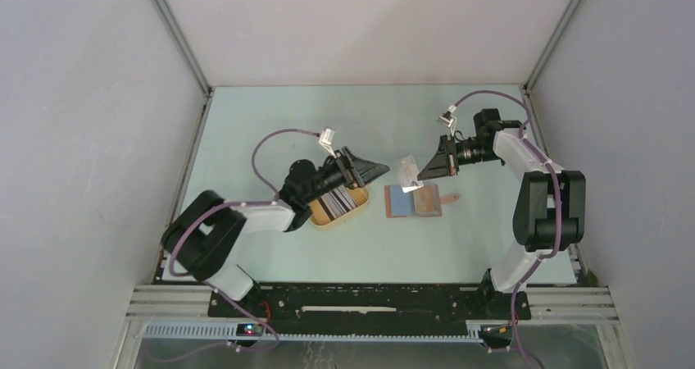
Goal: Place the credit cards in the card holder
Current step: Insert the credit card into the card holder.
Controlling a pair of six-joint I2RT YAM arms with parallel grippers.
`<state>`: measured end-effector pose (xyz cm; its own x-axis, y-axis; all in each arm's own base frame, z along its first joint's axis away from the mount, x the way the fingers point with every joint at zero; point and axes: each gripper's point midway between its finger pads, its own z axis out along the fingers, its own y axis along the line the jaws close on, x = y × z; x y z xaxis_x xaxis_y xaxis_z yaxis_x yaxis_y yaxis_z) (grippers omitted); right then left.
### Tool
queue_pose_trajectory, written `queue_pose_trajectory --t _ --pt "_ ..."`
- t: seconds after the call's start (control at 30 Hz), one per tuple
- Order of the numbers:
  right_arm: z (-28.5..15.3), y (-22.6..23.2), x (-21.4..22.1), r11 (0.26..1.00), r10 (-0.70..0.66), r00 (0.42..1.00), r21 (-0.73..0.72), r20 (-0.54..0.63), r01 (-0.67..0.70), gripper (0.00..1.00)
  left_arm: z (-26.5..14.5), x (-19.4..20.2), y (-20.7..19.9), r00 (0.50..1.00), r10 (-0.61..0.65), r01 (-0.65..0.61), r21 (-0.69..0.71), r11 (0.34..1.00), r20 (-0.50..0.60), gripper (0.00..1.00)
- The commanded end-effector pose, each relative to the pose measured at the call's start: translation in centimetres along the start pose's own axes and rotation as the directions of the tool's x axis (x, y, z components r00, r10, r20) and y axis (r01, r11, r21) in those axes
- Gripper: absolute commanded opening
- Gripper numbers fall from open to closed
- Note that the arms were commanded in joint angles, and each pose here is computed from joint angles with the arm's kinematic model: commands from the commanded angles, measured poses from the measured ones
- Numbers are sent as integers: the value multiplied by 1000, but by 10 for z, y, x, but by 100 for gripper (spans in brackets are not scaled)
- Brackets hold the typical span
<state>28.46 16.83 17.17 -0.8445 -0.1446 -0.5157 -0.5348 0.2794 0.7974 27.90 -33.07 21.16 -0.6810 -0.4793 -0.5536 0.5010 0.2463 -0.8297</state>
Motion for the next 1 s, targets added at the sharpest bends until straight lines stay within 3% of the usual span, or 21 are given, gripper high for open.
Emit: queue_pose_trajectory --t 0.0,0.27,0.67,0.8,0.83,0.87,0.93,0.97 --pt "-2 13 -9 993 -4 998 -118 61 11 0 31 5 -36 1000 2 2 186 983 -22 81" --pt "2 11 -10 983 40 997 -183 64 -28 0 53 32 -14 993 -78 90 145 985 -90 63" --pt "10 5 -2 988 31 999 -150 13 -29 0 53 40 -7 987 -110 125 136 983 -117 32" --pt "13 3 3 990 27 1000 -135 -10 -28 0 52 41 -4 985 -126 142 144 979 -118 2" --pt "13 3 5 991 23 1000 -130 -16 -25 0 51 41 -2 984 -127 144 142 979 -121 0" --pt "13 1 6 993 18 1000 -120 -22 -21 3 51 42 0 985 -123 140 138 980 -124 0" --pt "10 -5 7 997 14 999 -74 -37 -17 33 49 47 9 984 -112 129 116 985 -141 0" --pt "7 -9 8 999 7 999 -43 -43 -8 43 47 50 16 982 -114 129 96 987 -150 0"
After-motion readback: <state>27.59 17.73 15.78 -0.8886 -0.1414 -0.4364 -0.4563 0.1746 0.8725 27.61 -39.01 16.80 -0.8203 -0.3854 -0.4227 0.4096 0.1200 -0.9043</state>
